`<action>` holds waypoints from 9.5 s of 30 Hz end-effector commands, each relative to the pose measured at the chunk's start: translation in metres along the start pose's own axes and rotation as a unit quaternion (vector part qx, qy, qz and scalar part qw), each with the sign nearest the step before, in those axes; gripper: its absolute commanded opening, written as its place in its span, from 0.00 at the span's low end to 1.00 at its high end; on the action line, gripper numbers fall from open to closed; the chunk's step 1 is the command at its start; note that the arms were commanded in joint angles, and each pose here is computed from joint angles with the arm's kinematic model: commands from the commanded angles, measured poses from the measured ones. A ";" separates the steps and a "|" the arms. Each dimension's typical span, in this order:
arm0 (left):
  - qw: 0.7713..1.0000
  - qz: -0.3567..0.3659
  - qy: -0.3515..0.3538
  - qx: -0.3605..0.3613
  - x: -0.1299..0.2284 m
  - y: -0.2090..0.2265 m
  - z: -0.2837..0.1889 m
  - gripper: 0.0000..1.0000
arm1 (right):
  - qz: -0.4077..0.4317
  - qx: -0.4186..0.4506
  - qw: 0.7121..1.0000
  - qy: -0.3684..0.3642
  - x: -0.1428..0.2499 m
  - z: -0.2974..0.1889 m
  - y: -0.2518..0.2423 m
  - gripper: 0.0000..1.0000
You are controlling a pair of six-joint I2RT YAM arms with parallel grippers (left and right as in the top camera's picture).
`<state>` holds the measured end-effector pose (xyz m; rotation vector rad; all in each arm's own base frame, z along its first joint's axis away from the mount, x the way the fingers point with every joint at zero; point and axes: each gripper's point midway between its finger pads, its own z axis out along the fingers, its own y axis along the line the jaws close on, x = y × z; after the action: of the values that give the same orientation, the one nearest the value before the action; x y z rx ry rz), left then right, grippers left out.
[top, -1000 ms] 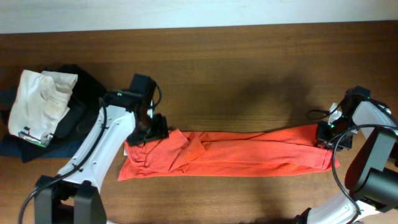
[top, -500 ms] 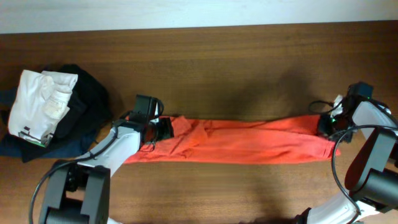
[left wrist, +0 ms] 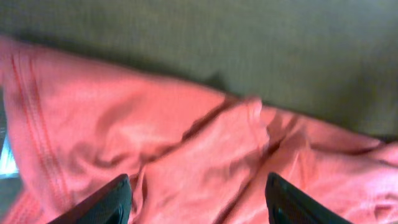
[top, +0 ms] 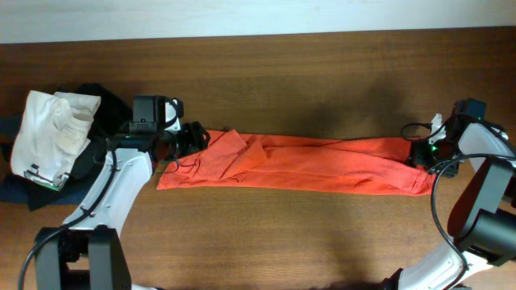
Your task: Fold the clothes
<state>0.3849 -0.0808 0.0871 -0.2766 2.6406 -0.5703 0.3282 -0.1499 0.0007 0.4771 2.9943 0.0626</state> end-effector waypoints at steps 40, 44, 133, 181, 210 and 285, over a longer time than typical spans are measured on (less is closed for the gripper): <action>0.999 -0.008 0.039 -0.024 0.019 0.010 -0.005 0.73 | -0.216 -0.097 0.971 0.036 0.051 -0.058 0.256 0.04; 0.998 -0.010 0.047 -0.027 0.023 0.012 -0.005 0.73 | -0.253 -0.104 0.961 0.035 0.079 -0.053 0.306 0.04; 0.990 0.039 0.128 -0.034 -0.047 -0.035 0.002 0.72 | -0.240 0.021 0.957 -0.159 -0.029 -0.090 0.286 0.04; 0.918 0.235 0.248 0.203 0.064 -0.141 0.144 0.77 | -0.117 0.068 0.991 0.015 0.021 -0.055 0.163 0.65; 0.951 -0.060 -0.143 -0.266 -0.176 0.259 -0.179 0.01 | -0.118 0.071 0.990 0.024 0.026 -0.056 0.161 0.65; 0.975 0.115 -0.148 -0.119 0.091 0.028 -0.193 0.99 | -0.091 -0.104 0.970 -0.202 0.135 -0.186 0.133 0.99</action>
<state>0.2367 -0.0162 0.1843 -0.0711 2.5749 -0.1035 0.2335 0.0211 0.1618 0.1703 2.7075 0.3025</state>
